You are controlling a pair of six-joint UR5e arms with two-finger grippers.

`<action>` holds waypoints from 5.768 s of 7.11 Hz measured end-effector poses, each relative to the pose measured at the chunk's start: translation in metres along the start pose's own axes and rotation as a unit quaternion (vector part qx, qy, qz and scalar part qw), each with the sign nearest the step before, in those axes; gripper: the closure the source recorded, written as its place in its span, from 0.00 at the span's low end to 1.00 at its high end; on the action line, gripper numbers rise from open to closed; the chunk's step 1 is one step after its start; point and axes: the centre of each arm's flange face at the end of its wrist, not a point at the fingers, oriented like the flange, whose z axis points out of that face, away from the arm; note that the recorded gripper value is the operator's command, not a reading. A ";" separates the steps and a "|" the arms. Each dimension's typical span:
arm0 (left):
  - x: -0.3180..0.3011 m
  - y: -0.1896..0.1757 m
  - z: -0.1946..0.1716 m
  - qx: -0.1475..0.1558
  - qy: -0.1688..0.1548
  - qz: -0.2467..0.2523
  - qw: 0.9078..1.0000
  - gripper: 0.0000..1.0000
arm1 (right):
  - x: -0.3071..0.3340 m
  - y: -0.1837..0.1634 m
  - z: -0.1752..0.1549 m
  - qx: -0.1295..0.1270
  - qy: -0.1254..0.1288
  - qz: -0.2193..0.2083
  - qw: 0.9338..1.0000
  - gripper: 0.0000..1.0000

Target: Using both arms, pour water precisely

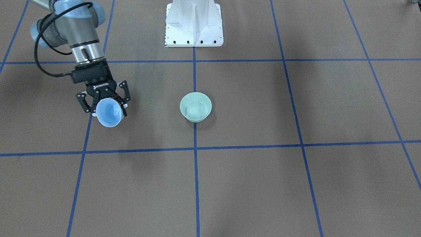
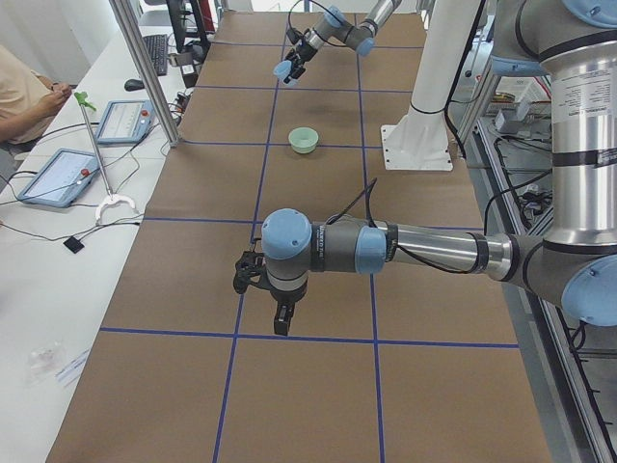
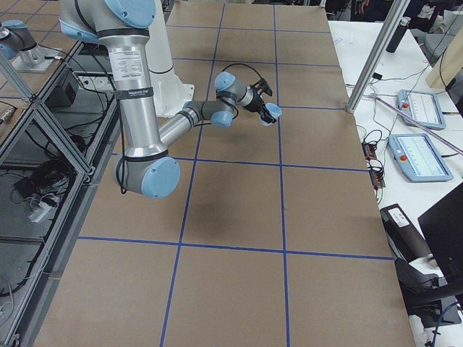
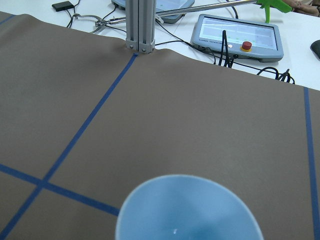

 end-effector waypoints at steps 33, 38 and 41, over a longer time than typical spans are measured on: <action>0.391 -0.148 -0.019 0.051 0.054 -0.031 0.997 0.00 | 0.512 -0.041 -0.139 -0.384 0.033 0.012 0.923 0.00; 0.637 -0.104 0.103 0.038 0.042 -0.039 0.998 0.00 | 0.507 -0.041 -0.147 -0.398 0.039 0.033 0.916 0.00; 0.702 -0.105 0.169 0.019 0.048 -0.094 0.994 0.07 | 0.507 -0.041 -0.147 -0.399 0.039 0.035 0.916 0.00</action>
